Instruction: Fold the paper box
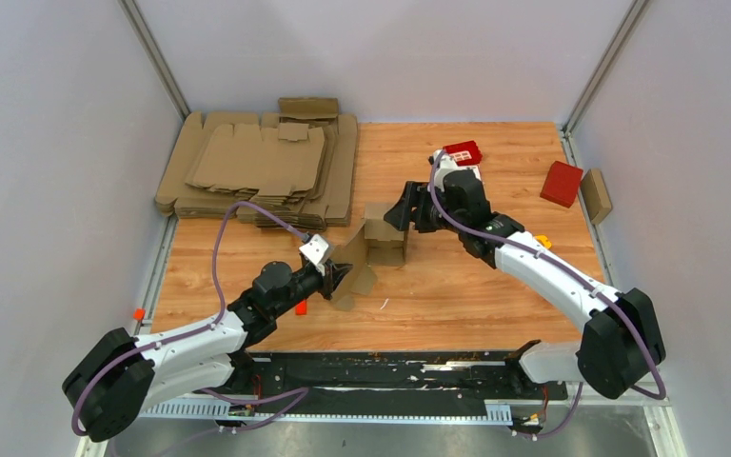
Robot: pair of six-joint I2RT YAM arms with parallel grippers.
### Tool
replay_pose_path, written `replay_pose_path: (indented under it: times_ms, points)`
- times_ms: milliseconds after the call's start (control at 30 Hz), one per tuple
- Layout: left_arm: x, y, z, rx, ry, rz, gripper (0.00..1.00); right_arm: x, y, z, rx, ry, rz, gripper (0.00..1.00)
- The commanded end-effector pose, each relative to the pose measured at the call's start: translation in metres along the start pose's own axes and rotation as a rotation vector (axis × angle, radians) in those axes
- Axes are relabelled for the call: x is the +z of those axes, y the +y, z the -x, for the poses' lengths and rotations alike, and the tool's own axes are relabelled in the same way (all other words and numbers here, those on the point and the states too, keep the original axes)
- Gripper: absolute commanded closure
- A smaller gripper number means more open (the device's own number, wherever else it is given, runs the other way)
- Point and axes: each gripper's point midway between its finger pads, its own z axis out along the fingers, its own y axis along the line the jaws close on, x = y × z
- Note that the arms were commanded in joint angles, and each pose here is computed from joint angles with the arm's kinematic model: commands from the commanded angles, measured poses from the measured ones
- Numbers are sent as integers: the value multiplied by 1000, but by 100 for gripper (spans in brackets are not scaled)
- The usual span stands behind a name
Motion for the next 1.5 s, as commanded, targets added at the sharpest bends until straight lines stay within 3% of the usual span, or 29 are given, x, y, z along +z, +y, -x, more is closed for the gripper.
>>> replay_pose_path:
  times_ms: [0, 200, 533, 667, 900, 1067, 1200, 1267, 1400, 1467]
  points:
    - [6, -9, 27, 18, -72, -40, 77, -2, 19, 9, 36, -20, 87, 34]
    - [6, -11, 27, 20, -73, -52, 77, -2, 15, 6, 22, -13, 70, 46]
    - [7, -15, 28, 24, -75, -75, 77, 1, 7, -3, 3, 19, 44, 50]
    - [8, -24, 30, 24, -77, -126, 77, 1, 5, -5, -3, 28, 38, 60]
    - [8, -27, 31, 25, -75, -143, 77, -3, 0, -6, -14, 19, 13, 63]
    - [6, -23, 31, 22, -73, -117, 68, -5, -2, -6, -72, 25, 21, 61]
    - [4, -15, 34, 17, -85, -73, 47, -5, -3, -4, -114, 33, 17, 60]
    - [2, -13, 35, 17, -94, -60, 42, -5, -4, -4, -121, 37, 17, 60]
    - [2, -10, 38, 31, -107, -45, 40, -5, -2, -4, -129, 42, 26, 60]
    - [4, -11, 39, 35, -106, -49, 46, -6, 0, -3, -142, 41, 40, 60]
